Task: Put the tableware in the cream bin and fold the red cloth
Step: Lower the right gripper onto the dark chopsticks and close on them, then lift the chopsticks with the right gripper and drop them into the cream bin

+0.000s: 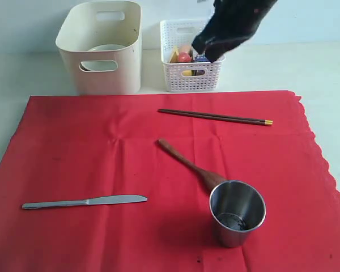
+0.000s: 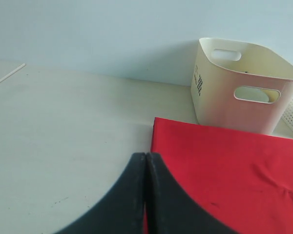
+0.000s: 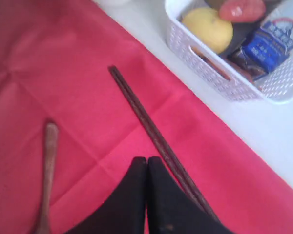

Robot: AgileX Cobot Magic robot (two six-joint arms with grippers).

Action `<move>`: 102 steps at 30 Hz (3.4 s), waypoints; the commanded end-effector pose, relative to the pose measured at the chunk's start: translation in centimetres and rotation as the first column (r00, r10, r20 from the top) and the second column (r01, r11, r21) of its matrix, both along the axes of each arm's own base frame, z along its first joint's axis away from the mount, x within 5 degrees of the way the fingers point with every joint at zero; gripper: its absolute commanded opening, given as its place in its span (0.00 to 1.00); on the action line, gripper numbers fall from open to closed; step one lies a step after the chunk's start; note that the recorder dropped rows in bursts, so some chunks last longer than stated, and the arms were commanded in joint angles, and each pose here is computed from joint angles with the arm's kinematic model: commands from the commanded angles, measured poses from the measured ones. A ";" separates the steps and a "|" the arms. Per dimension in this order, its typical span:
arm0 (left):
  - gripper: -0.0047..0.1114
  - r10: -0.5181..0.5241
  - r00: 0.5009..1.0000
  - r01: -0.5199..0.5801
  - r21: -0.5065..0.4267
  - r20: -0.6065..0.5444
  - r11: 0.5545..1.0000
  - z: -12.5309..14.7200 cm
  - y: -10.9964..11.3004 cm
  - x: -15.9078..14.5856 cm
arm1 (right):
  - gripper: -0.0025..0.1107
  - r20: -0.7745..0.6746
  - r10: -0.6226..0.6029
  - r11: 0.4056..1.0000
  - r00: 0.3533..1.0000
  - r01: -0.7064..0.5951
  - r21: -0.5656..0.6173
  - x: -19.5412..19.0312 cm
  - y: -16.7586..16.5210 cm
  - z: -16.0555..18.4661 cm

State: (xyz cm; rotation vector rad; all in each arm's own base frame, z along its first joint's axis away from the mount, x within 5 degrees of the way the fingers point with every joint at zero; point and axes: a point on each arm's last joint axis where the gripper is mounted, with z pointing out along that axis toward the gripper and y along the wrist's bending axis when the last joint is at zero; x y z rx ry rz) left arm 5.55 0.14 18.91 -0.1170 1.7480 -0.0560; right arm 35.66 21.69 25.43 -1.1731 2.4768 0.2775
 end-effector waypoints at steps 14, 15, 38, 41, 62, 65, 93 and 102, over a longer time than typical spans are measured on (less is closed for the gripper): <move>0.05 0.002 1.000 -0.002 -0.006 0.011 1.000 0.1 0.0 0.0 | 0.42 -0.018 0.049 0.983 0.999 -0.051 -0.174 2.1 0.0 -13.3; 0.05 0.002 1.000 -0.002 -0.006 0.011 1.000 0.1 0.0 0.0 | 0.42 -0.017 0.049 0.983 0.999 -0.052 -0.176 2.2 0.0 -13.6; 0.05 0.002 1.000 -0.002 -0.006 0.011 1.000 0.1 0.0 0.0 | 0.02 -0.121 0.087 0.968 0.989 -0.113 -0.226 1.5 -0.3 -15.5; 0.05 0.002 1.000 -0.002 -0.006 0.011 1.000 0.1 0.0 0.0 | 0.02 -0.123 0.087 0.967 0.989 -0.114 -0.226 1.5 -0.3 -15.2; 0.05 0.002 1.000 -0.002 -0.006 0.011 1.000 0.1 0.0 0.0 | 0.36 -0.051 0.110 0.968 0.993 -0.119 -0.222 1.4 -0.6 -11.5; 0.05 0.002 1.000 -0.002 -0.006 0.011 1.000 0.1 0.0 0.0 | 0.41 -0.060 0.119 0.964 0.991 -0.130 -0.233 1.4 -0.6 -11.8; 0.05 0.002 1.000 -0.002 -0.006 0.011 1.000 0.1 0.0 0.0 | 0.02 -0.160 0.200 0.925 0.967 -0.240 -0.294 1.2 -0.9 -13.6; 0.05 0.002 1.000 -0.002 -0.006 0.011 1.000 0.1 0.0 0.0 | 0.02 -0.043 0.198 0.950 0.979 -0.202 -0.238 1.9 -0.3 -8.0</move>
